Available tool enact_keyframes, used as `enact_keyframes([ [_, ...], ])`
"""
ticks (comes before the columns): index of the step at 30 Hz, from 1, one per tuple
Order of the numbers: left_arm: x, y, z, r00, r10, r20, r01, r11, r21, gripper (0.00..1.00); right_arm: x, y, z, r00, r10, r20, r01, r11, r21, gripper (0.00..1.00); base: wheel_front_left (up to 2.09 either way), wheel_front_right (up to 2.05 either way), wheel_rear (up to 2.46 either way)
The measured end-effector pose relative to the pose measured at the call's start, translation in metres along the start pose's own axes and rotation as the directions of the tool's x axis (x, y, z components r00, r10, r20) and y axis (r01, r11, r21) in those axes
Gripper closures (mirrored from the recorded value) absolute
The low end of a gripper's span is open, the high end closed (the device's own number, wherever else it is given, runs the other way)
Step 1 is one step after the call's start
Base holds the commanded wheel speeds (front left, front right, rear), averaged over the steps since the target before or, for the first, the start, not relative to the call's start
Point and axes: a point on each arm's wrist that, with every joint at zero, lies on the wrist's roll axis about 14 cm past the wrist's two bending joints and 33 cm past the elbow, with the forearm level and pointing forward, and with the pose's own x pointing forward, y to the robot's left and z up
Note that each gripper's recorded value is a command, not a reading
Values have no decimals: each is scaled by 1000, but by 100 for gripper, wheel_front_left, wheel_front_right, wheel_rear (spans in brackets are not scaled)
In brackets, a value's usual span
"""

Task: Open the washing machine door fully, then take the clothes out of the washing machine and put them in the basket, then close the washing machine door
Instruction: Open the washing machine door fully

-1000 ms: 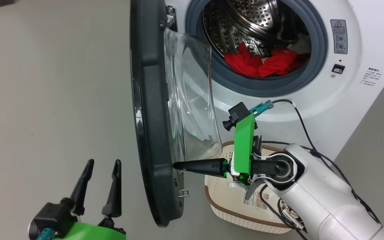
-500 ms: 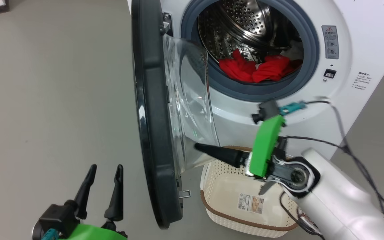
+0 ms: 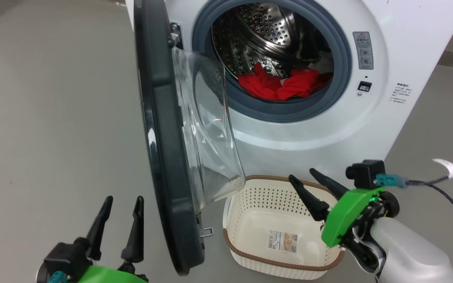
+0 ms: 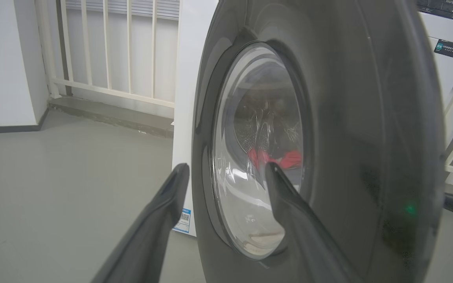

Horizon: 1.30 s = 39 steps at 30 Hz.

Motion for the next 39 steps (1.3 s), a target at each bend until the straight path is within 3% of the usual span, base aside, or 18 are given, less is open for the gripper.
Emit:
enact_keyframes([
  [7, -5, -4, -2, 1000, -11, -1, 11, 1000, -8, 0, -12, -36, 0, 990, -124, 64, 132, 980, -149, 0, 0, 0, 0],
  [12, -4, -6, -2, 1000, -18, -2, 18, 1000, -7, 0, -27, -55, 38, 960, -177, 218, 222, 953, -205, 0, 0, 0, 0],
  [18, -6, -5, -1, 1000, -15, 1, 15, 1000, 4, 0, -48, -45, 25, 935, -211, 285, 272, 943, -192, 0, 0, 0, 0],
  [25, -7, -3, 1, 1000, -7, 7, 7, 1000, 8, 0, -74, -51, 41, 888, -255, 382, 342, 923, -178, 0, 0, 0, 0],
  [39, -7, -3, -5, 1000, -5, -12, 5, 1000, 10, 0, -91, -56, 22, 889, -288, 355, 366, 914, -176, 0, 0, 0, 0],
])
